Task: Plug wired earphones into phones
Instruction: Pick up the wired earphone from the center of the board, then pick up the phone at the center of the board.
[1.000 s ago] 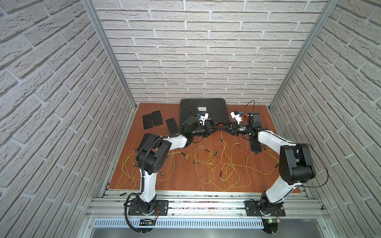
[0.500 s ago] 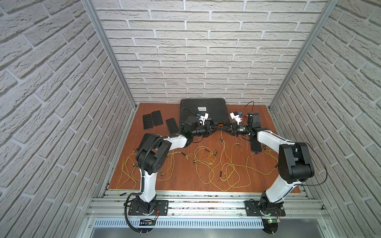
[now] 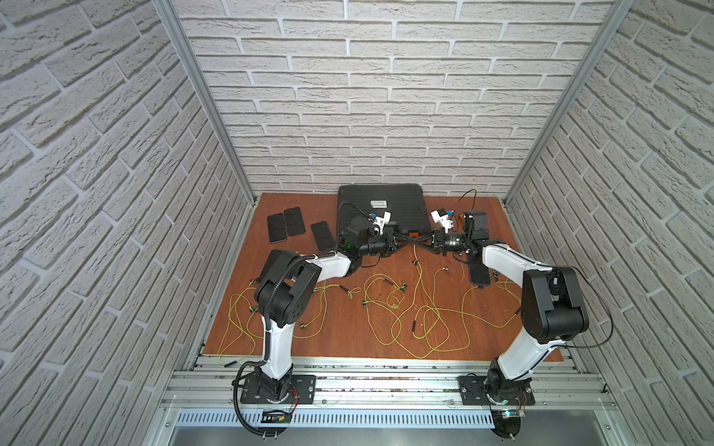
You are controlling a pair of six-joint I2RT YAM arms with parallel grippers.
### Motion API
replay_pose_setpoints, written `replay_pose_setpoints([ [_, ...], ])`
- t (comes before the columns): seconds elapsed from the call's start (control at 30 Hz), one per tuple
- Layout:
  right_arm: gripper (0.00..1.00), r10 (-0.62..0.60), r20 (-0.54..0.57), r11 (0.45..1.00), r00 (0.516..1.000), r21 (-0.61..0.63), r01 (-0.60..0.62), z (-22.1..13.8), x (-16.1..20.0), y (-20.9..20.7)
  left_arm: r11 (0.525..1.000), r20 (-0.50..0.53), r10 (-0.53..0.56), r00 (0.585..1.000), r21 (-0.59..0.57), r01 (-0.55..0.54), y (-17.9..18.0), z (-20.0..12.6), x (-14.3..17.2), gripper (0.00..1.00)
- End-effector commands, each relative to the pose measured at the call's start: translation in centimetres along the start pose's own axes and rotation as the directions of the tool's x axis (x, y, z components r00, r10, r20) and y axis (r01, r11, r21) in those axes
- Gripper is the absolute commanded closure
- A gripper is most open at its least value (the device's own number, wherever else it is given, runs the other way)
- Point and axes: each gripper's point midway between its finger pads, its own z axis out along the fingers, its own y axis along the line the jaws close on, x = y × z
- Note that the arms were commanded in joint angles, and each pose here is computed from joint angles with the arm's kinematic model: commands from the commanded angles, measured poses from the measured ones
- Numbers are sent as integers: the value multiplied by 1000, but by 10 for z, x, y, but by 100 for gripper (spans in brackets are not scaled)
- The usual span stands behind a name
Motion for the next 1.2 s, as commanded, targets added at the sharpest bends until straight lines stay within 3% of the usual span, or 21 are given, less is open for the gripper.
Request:
replay_pose_setpoints([
  [0.0, 89, -69, 16, 997, 998, -24, 69, 1, -8, 12, 997, 14, 65, 998, 40, -65, -20, -2, -5, 83],
  [0.27, 92, -69, 44, 997, 997, 25, 68, -9, -9, 3, 995, 95, 81, 992, -67, -75, -7, -34, -29, 60],
  [0.4, 92, -98, 54, 990, 994, 111, 91, -17, -4, -7, 989, 164, 70, 984, -137, -48, 0, -65, -49, 41],
  [0.53, 93, -150, 58, 964, 987, 230, 133, -28, 2, -17, 941, 200, 93, 975, -338, -21, 18, -114, -60, 34],
  [0.7, 94, -183, 35, 910, 983, 384, 155, -43, 13, -33, 700, 232, 103, 967, -707, 95, 59, -203, -64, 25],
  [0.87, 94, -186, 15, 874, 982, 459, 158, -52, 25, -42, 429, 339, 90, 937, -862, 271, 102, -277, -84, 22],
  [0.97, 94, -179, 3, 853, 984, 499, 154, -56, 34, -48, 304, 274, 103, 956, -924, 232, 119, -299, -98, 19],
  [1.07, 94, -180, -2, 842, 984, 517, 155, -59, 42, -52, 217, 195, 100, 976, -961, 170, 140, -307, -115, 18],
  [1.17, 94, -174, -2, 837, 985, 527, 149, -60, 46, -56, 168, 168, 53, 984, -973, 157, 165, -303, -127, 18],
])
